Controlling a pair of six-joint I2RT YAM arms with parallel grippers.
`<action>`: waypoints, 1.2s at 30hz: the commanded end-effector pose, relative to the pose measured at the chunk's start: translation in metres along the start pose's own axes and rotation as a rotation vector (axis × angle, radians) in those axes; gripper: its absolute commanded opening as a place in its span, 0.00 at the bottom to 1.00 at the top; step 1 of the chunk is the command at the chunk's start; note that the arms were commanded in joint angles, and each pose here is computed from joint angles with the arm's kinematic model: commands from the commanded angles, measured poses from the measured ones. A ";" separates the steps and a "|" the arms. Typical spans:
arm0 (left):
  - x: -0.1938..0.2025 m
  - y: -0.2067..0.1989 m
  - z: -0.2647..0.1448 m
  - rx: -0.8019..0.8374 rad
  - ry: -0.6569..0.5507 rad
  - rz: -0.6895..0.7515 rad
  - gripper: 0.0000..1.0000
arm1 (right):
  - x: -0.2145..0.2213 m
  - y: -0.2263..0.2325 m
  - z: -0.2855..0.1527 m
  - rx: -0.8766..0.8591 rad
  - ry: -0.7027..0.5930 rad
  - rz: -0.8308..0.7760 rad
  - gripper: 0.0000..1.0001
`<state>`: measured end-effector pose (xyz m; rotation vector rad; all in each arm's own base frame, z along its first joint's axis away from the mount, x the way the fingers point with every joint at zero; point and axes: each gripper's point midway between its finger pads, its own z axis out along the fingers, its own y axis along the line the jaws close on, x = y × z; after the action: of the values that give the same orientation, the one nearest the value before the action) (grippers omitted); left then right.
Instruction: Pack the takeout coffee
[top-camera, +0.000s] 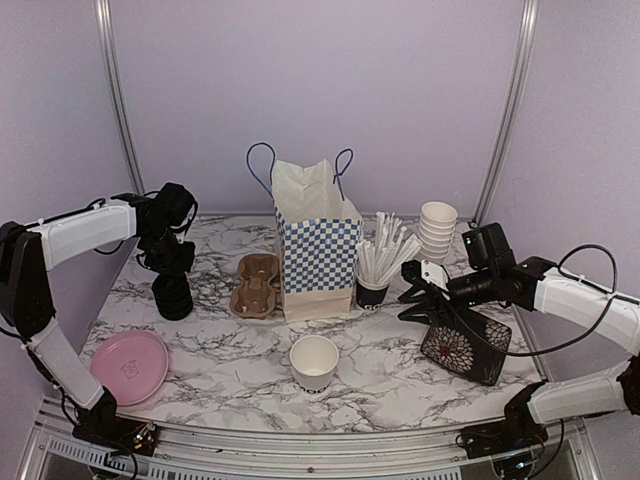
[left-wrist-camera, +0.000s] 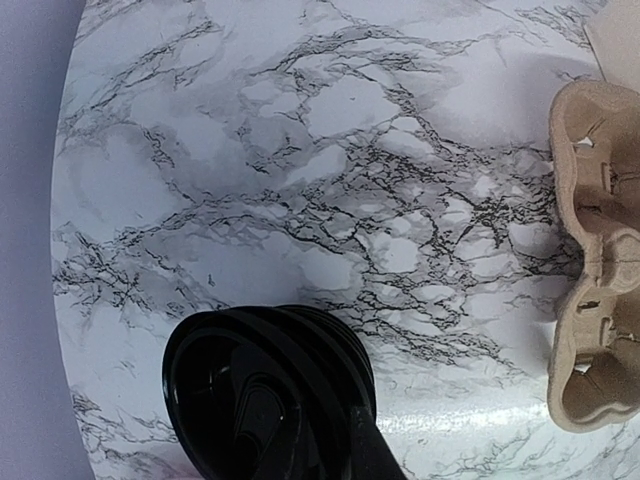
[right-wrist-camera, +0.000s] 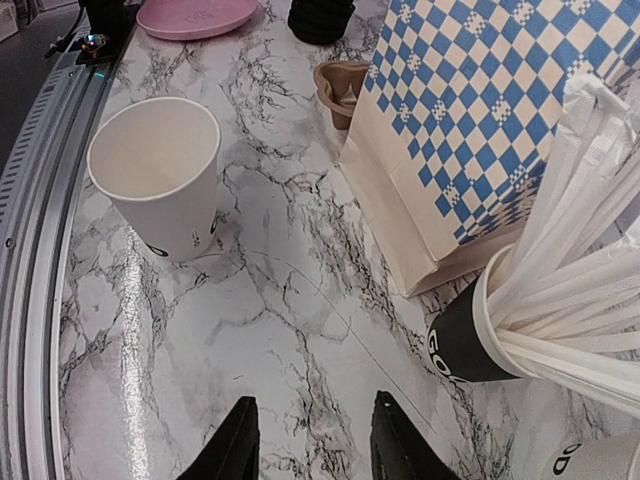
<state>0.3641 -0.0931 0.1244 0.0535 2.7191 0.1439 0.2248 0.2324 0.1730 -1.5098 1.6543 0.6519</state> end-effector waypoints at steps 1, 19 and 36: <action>0.008 0.004 -0.002 -0.003 0.029 -0.005 0.12 | -0.004 -0.001 -0.001 -0.001 -0.024 -0.004 0.37; -0.023 -0.005 -0.077 0.137 -0.121 -0.032 0.00 | -0.020 -0.003 -0.003 -0.030 -0.052 0.003 0.36; -0.070 0.051 -0.022 -0.162 -0.124 -0.053 0.56 | -0.010 -0.001 -0.001 -0.020 -0.036 0.007 0.36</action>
<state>0.3895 -0.0679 0.1714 -0.0025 2.6222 0.2305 0.2239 0.2374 0.1729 -1.5162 1.6511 0.7021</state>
